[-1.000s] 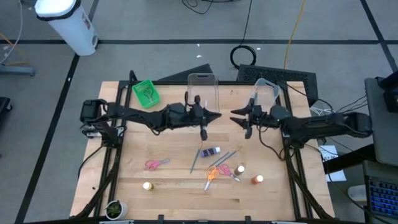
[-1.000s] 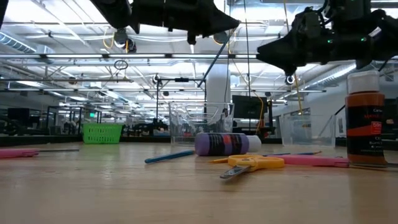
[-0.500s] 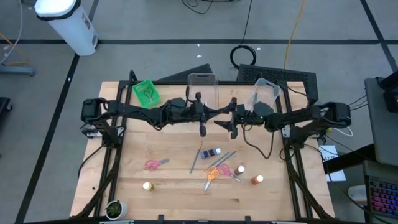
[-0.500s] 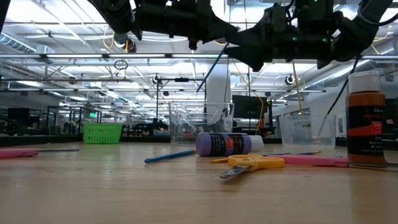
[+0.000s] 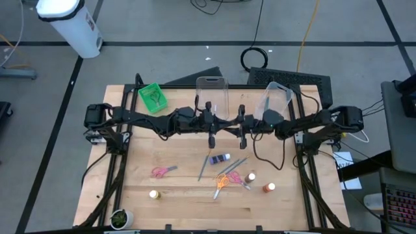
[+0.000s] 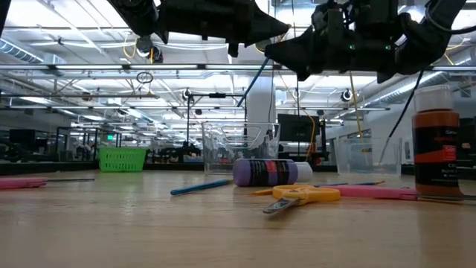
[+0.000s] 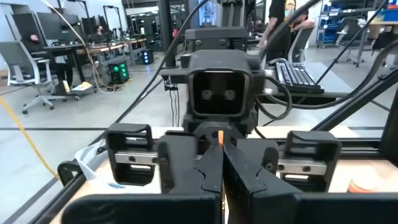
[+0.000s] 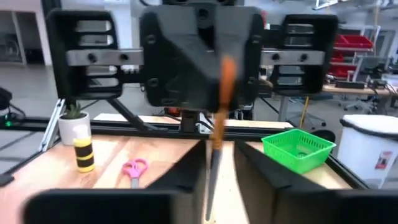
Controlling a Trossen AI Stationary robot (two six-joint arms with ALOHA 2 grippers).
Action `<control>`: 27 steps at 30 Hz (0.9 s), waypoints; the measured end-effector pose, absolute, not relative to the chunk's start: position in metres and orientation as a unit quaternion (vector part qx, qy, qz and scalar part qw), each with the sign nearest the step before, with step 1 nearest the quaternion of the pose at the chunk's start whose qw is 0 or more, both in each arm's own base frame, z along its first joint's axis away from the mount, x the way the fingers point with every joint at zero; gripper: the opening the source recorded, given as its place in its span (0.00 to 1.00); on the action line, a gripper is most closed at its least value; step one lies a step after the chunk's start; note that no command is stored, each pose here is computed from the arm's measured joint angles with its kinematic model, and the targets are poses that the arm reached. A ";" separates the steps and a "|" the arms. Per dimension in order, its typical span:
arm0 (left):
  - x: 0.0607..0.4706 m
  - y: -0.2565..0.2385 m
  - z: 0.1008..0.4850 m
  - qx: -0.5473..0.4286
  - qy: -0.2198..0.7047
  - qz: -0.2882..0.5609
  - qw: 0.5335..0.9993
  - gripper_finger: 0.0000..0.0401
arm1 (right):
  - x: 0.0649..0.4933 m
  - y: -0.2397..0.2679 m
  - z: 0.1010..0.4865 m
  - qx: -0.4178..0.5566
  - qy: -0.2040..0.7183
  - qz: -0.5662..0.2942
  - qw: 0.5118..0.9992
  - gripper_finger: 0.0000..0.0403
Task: Pick & Place Paint Supplies
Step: Put the blue paint brush into the white bin
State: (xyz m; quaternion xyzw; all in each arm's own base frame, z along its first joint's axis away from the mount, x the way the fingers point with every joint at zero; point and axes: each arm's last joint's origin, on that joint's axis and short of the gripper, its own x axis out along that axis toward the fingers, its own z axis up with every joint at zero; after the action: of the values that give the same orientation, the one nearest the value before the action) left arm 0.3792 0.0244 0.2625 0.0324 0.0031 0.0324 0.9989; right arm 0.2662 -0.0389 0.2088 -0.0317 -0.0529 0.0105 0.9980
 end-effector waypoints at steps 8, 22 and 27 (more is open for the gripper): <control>0.379 0.024 0.263 0.022 0.003 0.030 0.999 0.01 | 0.267 -0.031 0.209 -0.067 -0.054 0.020 0.996 0.03; 0.354 0.037 0.300 0.087 0.071 0.214 0.970 0.46 | 0.245 -0.063 0.212 0.016 0.043 -0.050 0.998 0.01; 0.350 0.049 0.283 0.066 0.151 0.226 0.960 0.56 | 0.219 -0.074 0.226 -0.011 0.083 -0.217 0.972 0.01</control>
State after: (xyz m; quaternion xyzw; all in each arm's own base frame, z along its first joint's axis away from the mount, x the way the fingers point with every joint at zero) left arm 0.3499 0.0488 0.2830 0.0658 0.1514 0.2259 0.9601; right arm 0.2187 -0.0739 0.2261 -0.0111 0.0834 -0.2173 0.9725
